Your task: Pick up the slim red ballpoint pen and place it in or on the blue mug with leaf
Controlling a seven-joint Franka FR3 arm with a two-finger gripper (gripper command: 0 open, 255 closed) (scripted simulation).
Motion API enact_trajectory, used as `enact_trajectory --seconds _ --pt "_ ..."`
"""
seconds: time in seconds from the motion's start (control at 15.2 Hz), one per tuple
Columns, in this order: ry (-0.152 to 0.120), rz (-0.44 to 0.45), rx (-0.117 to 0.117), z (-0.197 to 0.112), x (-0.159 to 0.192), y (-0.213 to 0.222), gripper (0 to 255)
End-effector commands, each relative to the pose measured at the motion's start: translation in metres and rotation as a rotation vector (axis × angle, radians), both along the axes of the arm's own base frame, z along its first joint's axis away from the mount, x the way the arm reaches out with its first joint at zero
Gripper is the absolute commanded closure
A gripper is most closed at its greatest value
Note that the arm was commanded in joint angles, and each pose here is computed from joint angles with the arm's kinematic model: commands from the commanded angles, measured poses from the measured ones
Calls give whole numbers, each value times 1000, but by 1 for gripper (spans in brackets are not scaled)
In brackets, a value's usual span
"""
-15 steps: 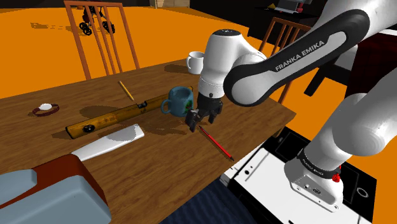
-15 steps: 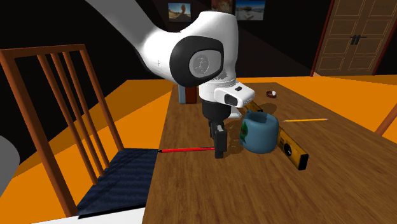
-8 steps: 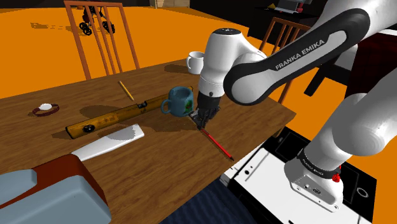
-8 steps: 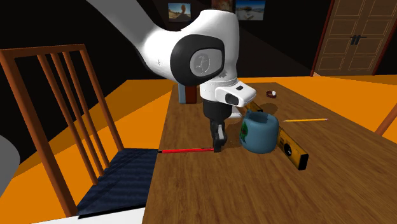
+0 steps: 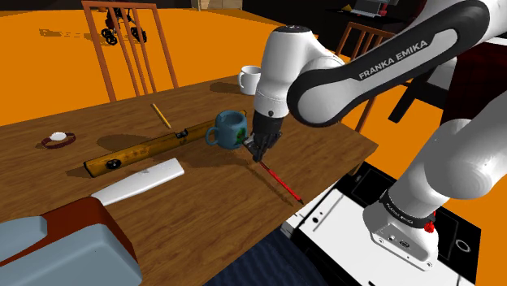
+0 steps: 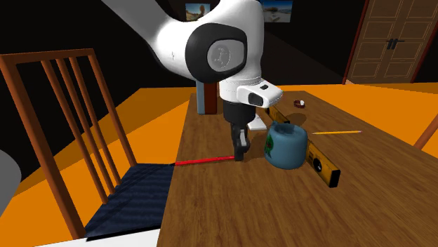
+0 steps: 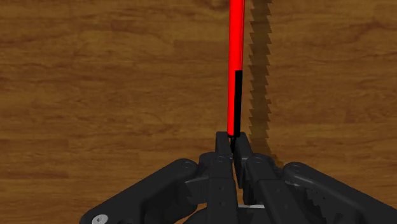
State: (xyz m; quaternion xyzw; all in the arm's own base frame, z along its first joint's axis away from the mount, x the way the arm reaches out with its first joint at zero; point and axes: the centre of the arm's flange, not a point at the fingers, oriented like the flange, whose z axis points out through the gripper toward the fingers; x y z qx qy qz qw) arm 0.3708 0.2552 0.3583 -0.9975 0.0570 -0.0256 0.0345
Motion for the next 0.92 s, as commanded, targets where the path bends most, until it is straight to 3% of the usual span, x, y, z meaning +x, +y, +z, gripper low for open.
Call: enact_trajectory --seconds 0.0,0.86 --pt "1 0 0 10 0 0 255" --pt "1 0 0 79 0 0 255"
